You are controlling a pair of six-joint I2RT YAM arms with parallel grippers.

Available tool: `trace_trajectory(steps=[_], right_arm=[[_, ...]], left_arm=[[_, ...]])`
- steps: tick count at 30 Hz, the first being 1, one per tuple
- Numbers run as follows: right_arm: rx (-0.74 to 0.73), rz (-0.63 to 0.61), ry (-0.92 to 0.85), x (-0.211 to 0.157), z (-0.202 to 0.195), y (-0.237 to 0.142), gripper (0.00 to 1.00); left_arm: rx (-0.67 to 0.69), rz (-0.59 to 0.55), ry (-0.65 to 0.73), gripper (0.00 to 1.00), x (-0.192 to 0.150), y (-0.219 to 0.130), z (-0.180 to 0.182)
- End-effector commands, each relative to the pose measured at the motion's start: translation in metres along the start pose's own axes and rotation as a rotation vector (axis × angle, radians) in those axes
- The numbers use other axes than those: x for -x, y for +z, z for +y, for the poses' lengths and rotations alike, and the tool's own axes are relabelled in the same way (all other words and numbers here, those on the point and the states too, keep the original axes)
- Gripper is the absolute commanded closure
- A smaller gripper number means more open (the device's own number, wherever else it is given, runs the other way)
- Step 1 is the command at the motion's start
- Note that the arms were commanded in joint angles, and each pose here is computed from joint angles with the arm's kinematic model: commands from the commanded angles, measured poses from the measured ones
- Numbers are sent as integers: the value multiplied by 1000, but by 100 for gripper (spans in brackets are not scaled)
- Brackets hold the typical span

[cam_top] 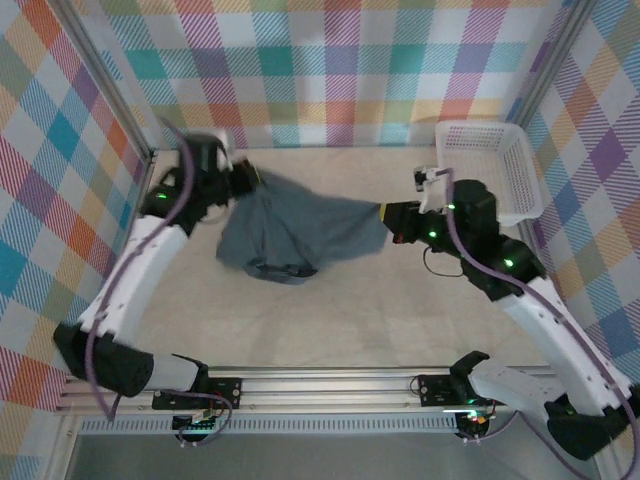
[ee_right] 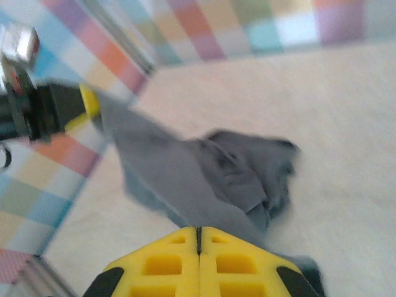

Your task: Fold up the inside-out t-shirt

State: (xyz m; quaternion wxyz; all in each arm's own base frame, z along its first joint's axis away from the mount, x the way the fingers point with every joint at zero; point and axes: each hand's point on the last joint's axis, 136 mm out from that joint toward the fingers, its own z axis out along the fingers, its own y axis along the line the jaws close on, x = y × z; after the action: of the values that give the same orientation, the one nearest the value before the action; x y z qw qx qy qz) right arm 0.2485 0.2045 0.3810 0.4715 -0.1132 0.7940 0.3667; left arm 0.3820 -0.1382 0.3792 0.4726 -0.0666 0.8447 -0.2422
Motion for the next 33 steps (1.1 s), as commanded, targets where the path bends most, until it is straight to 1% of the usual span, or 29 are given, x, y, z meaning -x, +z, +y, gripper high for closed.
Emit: trace_trajectory(steps=[1, 3, 6, 8, 10, 11, 14, 15, 17, 18, 19, 20, 21, 22, 24, 25, 27, 28, 29, 31, 33], right_arm=[[304, -137, -129, 38, 68, -32, 100], [395, -148, -143, 48, 89, -47, 100], [492, -185, -144, 63, 114, -70, 100], [514, -217, -135, 72, 121, -81, 100], [528, -241, -124, 78, 125, -86, 100], [534, -245, -123, 80, 126, -87, 100], [508, -229, -109, 78, 120, -73, 100], [495, -223, -97, 78, 116, -67, 100], [429, -223, -39, 79, 101, -50, 100], [367, -225, 13, 80, 88, -38, 100], [284, -235, 64, 82, 71, -26, 100], [155, -232, 146, 80, 44, -13, 100], [12, -215, 219, 74, 16, -1, 100], [-105, -195, 247, 68, -7, 7, 100], [-316, -138, 306, 51, -51, 19, 100], [-375, -102, 358, 41, -71, 24, 100], [-399, -45, 493, 22, -99, 34, 100], [-389, -32, 536, 16, -108, 39, 100], [-378, -17, 558, 10, -115, 44, 100], [-381, 10, 573, -1, -122, 50, 100], [-373, 35, 567, -7, -122, 53, 100]], left_arm=[[102, -158, 116, 100, 59, -39, -6], [70, -201, 131, 100, 80, -32, -20], [-81, -264, 154, 100, 105, -21, -56], [-152, -303, 156, 100, 118, -13, -73], [-192, -304, 178, 100, 123, 3, -87], [-192, -297, 190, 100, 123, 13, -90], [-184, -264, 225, 100, 117, 55, -96], [-167, -246, 228, 100, 113, 75, -93], [-131, -205, 235, 100, 101, 116, -87], [-103, -181, 235, 96, 94, 138, -80], [-75, -154, 231, 88, 88, 159, -73], [-55, -124, 231, 79, 80, 174, -67], [-42, -80, 240, 68, 71, 187, -63], [-43, -41, 244, 59, 62, 193, -61], [-57, 21, 255, 51, 48, 189, -63], [-59, 52, 266, 49, 40, 181, -65], [-52, 111, 282, 47, 14, 162, -62], [-55, 118, 289, 47, 2, 151, -61], [-46, 128, 289, 45, -18, 140, -54], [47, 184, 242, 44, -64, 118, -17], [179, 266, 162, 46, -109, 98, 27]])
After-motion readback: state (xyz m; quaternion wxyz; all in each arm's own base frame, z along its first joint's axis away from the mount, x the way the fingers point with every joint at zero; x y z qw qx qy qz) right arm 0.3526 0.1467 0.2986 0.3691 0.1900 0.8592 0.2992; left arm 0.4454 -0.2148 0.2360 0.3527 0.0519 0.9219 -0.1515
